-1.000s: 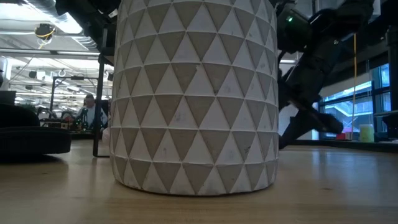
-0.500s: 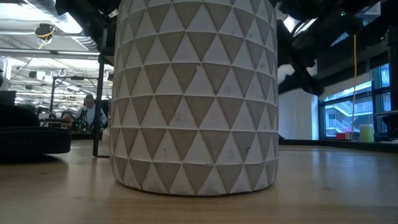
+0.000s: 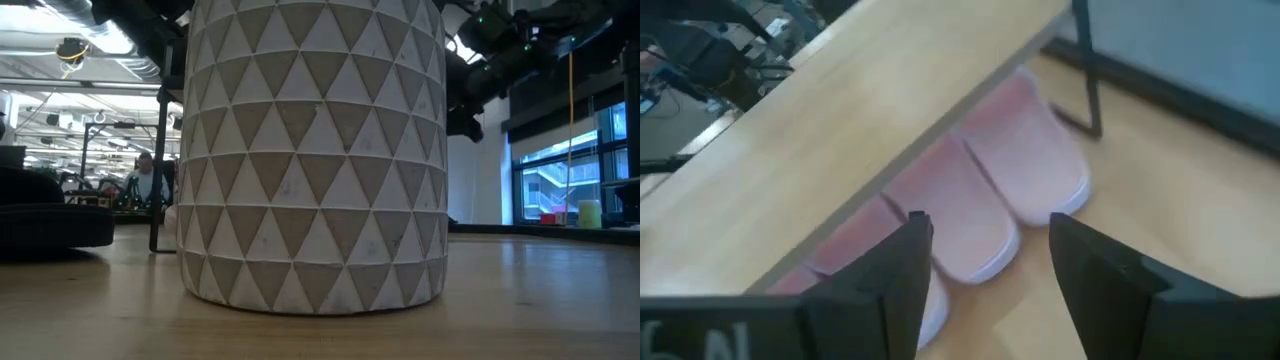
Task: Pick and place slides into the shelf
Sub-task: Put the black slipper on the shelf
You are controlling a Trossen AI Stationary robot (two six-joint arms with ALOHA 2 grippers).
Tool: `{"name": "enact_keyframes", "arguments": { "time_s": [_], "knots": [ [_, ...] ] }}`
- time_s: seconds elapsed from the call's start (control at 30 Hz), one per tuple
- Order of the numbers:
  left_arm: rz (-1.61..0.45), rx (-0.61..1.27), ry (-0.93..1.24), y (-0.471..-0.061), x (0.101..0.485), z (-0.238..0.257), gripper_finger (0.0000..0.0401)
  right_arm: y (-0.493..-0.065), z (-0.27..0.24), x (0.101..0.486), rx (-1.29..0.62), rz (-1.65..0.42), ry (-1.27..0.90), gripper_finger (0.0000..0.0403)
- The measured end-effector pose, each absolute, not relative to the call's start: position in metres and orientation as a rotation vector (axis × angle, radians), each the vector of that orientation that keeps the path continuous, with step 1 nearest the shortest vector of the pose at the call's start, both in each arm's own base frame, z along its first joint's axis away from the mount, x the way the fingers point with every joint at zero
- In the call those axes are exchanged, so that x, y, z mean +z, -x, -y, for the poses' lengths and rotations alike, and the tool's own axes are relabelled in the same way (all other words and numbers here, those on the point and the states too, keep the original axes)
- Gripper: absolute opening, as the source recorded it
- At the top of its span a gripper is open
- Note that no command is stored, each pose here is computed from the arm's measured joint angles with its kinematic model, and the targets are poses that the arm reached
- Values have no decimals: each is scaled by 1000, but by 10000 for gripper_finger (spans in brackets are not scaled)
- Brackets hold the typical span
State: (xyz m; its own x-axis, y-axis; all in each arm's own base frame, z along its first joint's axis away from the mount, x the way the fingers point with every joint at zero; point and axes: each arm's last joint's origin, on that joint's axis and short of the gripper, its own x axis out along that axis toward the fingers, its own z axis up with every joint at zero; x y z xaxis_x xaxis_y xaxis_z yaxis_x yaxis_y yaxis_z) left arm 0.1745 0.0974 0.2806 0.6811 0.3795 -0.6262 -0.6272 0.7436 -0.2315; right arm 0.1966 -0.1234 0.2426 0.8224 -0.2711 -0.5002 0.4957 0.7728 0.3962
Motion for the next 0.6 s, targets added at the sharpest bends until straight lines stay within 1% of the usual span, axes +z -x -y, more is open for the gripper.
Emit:
{"name": "enact_keyframes", "arguments": {
  "time_s": [0.33, 0.6],
  "knots": [
    [-575, 585, 487, -175, 281, -97, 187, -191, 132, 243, -370, -460, -362, 202],
    [-574, 571, 499, -175, 281, -96, 187, -191, 131, 243, -363, -467, -335, 202]
  ]
}}
